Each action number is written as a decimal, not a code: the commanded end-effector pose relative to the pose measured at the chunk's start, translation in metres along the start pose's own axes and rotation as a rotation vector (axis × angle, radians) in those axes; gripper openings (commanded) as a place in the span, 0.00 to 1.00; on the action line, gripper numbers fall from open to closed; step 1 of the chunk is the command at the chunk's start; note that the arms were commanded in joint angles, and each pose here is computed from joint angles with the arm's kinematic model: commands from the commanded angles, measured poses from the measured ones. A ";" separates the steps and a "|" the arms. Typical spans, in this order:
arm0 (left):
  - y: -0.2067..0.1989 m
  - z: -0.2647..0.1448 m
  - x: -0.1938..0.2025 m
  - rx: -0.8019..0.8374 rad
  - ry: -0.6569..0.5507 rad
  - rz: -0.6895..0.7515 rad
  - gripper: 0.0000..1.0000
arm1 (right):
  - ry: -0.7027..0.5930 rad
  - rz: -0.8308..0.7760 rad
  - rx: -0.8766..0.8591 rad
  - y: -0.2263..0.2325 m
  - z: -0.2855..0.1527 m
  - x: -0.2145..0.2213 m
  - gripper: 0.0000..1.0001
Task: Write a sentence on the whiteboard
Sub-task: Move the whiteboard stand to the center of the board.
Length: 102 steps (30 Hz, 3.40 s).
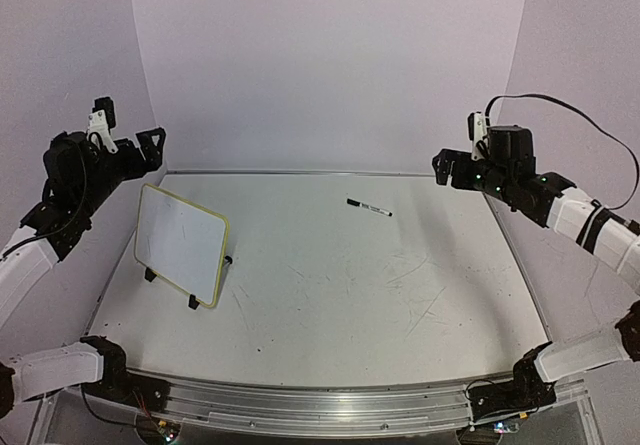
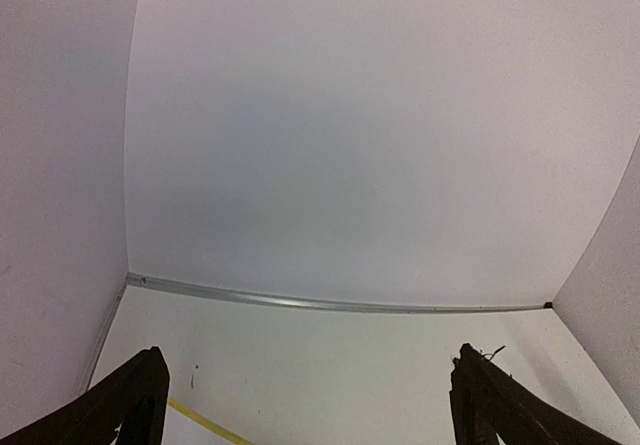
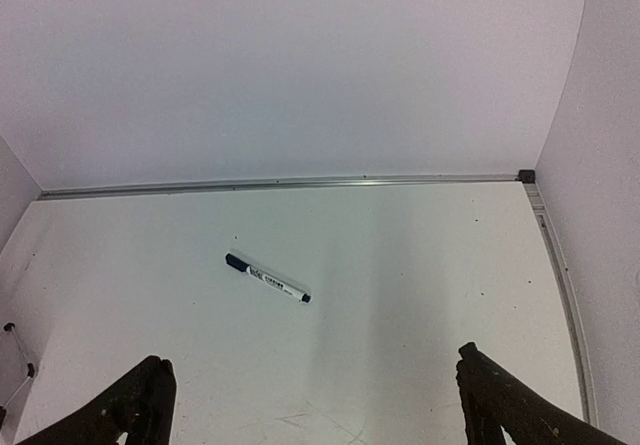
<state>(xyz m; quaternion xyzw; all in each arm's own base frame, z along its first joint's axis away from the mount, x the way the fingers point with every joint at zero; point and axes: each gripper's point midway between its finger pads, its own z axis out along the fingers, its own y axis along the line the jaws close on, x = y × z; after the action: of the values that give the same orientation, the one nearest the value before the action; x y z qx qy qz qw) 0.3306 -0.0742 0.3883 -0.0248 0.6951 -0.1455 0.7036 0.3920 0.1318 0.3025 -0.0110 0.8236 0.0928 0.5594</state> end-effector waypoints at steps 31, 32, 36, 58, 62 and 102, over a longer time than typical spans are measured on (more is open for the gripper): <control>0.051 -0.130 0.307 -0.557 1.106 -0.600 0.60 | 0.082 0.008 -0.253 0.054 0.024 0.031 0.98; 0.055 -0.126 0.313 -0.578 1.084 -0.592 0.59 | 0.081 0.007 -0.256 0.054 0.023 0.030 0.98; 0.055 -0.107 0.327 -0.544 1.012 -0.620 0.59 | 0.083 0.005 -0.258 0.054 0.020 0.034 0.98; -0.027 -0.057 0.379 -0.346 1.006 -0.360 0.66 | 0.102 0.015 -0.258 0.052 0.024 0.050 0.98; -0.073 -0.041 0.389 -0.229 1.022 -0.348 0.67 | 0.126 0.016 -0.260 0.054 0.029 0.058 0.98; -0.080 -0.075 0.035 0.018 0.261 -0.149 0.93 | 0.318 -0.145 -0.328 0.397 0.095 0.306 0.44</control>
<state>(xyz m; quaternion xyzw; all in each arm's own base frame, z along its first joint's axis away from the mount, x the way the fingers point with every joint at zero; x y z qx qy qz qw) 0.2446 -0.1644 0.3488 -0.0366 0.7915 -0.2239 0.5674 0.3006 0.5646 0.0491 -0.2049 0.8697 0.2110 0.3963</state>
